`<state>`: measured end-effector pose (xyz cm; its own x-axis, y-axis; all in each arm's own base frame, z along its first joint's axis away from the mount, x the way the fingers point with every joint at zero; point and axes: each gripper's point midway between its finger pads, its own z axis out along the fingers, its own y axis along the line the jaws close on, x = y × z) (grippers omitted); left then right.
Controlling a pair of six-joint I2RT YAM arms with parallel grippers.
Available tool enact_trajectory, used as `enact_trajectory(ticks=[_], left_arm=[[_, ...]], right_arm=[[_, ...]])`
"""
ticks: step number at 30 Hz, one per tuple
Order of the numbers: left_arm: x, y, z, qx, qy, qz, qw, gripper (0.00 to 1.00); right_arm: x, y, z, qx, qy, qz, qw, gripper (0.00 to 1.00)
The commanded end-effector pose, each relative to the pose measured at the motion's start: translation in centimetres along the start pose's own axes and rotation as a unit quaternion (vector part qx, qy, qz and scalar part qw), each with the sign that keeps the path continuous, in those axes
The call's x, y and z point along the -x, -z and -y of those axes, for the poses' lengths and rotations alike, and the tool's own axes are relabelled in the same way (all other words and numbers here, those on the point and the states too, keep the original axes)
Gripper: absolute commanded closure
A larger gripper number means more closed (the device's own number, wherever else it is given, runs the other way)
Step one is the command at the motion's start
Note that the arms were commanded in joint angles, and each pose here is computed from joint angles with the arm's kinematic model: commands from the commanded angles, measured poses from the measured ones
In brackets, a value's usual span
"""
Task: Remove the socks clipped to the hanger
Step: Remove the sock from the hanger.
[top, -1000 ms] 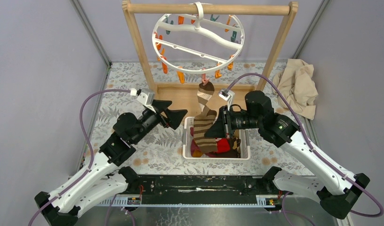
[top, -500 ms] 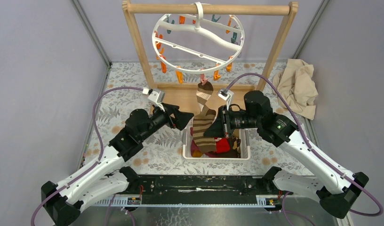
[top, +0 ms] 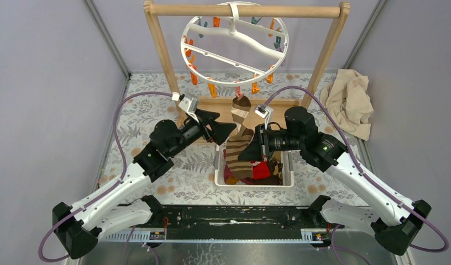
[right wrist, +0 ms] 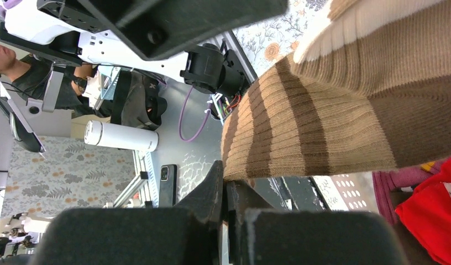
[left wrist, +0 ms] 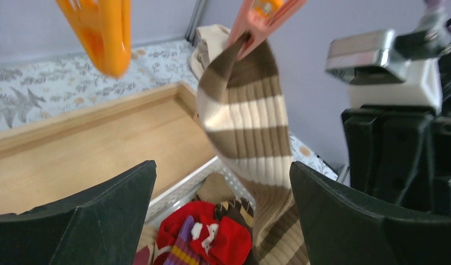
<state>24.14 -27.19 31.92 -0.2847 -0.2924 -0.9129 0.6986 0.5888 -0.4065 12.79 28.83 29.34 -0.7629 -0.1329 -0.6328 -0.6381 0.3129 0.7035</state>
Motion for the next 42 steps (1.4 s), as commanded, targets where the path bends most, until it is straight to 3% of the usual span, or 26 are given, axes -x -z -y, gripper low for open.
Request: enact_trajectory(ticks=[1,10,33,42], left_arm=[[5.8,-0.4,2.6,-0.038,-0.029,0.085,0.995,0.01],[8.4,-1.6,6.1,-0.072,-0.054,0.117,0.989,0.02],[10.7,-3.3,3.7,0.013,-0.208,0.163,0.964,0.02],[10.9,-3.9,3.2,0.020,-0.213,0.199,0.956,0.04]], right_arm=[[0.7,0.3,-1.0,0.021,0.013,0.016,1.000,1.00],[0.6,0.4,-1.0,0.021,0.013,0.015,1.000,1.00],[0.3,0.2,-0.7,0.019,0.013,0.011,1.000,1.00],[0.3,0.0,-0.6,0.021,0.013,0.005,1.000,1.00]])
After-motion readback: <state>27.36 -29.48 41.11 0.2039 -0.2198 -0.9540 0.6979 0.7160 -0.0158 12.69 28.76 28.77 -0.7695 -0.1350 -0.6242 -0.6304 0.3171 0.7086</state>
